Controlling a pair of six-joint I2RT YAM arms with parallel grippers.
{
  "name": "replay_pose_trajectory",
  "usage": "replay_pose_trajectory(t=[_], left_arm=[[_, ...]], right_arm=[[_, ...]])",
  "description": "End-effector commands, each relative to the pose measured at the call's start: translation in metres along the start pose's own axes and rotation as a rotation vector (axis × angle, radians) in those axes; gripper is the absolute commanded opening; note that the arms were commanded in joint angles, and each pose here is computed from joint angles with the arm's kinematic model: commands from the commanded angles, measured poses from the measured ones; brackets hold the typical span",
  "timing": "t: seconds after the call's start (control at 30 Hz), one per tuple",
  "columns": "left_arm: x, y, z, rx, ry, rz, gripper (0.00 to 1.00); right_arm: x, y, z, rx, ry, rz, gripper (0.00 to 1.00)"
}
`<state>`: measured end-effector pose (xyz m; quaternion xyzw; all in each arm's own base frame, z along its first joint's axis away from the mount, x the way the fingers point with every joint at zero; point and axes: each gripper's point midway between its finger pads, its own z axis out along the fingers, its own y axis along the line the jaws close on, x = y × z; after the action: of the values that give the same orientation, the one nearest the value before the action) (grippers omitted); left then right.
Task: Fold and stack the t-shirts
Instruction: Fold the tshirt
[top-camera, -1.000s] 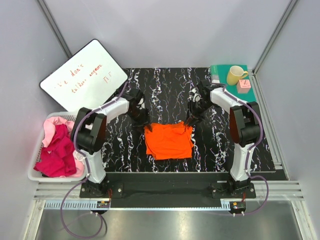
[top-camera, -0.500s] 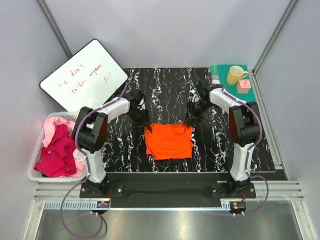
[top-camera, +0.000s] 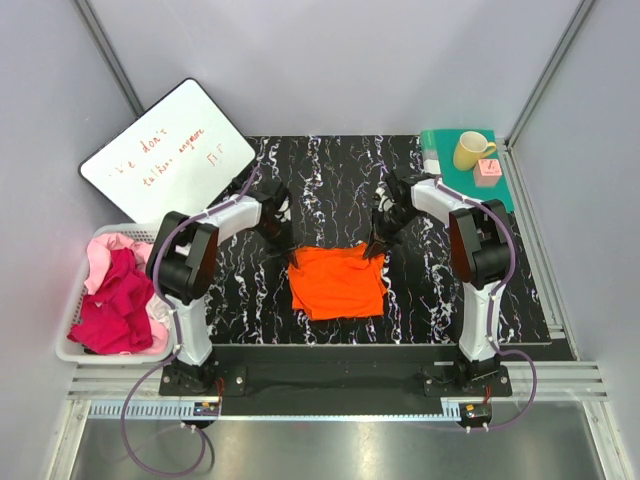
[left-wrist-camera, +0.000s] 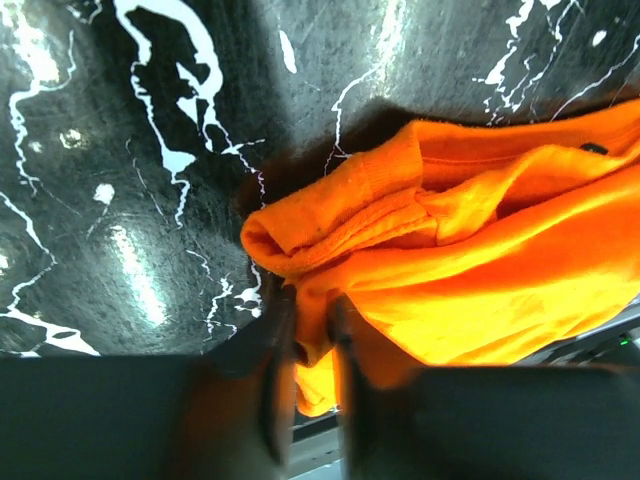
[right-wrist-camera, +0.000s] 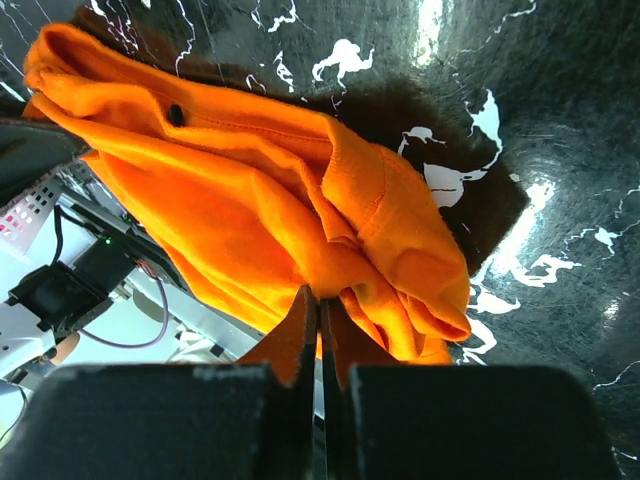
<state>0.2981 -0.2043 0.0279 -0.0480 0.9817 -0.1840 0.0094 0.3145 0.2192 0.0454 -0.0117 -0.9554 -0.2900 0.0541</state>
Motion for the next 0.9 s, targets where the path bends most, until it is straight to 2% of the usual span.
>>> replay_pose_trajectory(t=[0.0, 0.03, 0.37, 0.7, 0.73, 0.8, 0.83, 0.87], left_arm=[[-0.012, 0.001, -0.002, -0.019, -0.038, 0.009, 0.05], [-0.013, 0.002, -0.002, -0.018, -0.039, 0.01, 0.0], [-0.013, 0.006, -0.001, -0.028, -0.036, 0.01, 0.0], [-0.017, 0.008, 0.0, -0.035, -0.041, 0.005, 0.0], [-0.018, 0.007, -0.002, -0.033, -0.045, 0.01, 0.05], [-0.02, 0.006, -0.006, -0.034, -0.057, 0.014, 0.14], [-0.022, 0.005, -0.009, -0.033, -0.067, 0.017, 0.32], [-0.024, 0.003, -0.016, -0.029, -0.08, 0.023, 0.42]], right_arm=[[-0.003, 0.011, -0.005, -0.01, -0.013, -0.021, 0.0], [-0.005, 0.009, -0.007, 0.007, -0.027, -0.024, 0.0], [-0.045, 0.008, -0.02, 0.102, -0.169, -0.058, 0.0], [-0.062, -0.022, -0.001, 0.226, -0.179, -0.008, 0.0], [-0.063, -0.029, -0.001, 0.257, -0.187, -0.003, 0.0], [-0.063, -0.031, -0.002, 0.27, -0.193, -0.001, 0.16], [-0.064, -0.032, -0.006, 0.282, -0.208, 0.001, 0.17], [-0.064, -0.031, -0.008, 0.283, -0.217, -0.004, 0.19]])
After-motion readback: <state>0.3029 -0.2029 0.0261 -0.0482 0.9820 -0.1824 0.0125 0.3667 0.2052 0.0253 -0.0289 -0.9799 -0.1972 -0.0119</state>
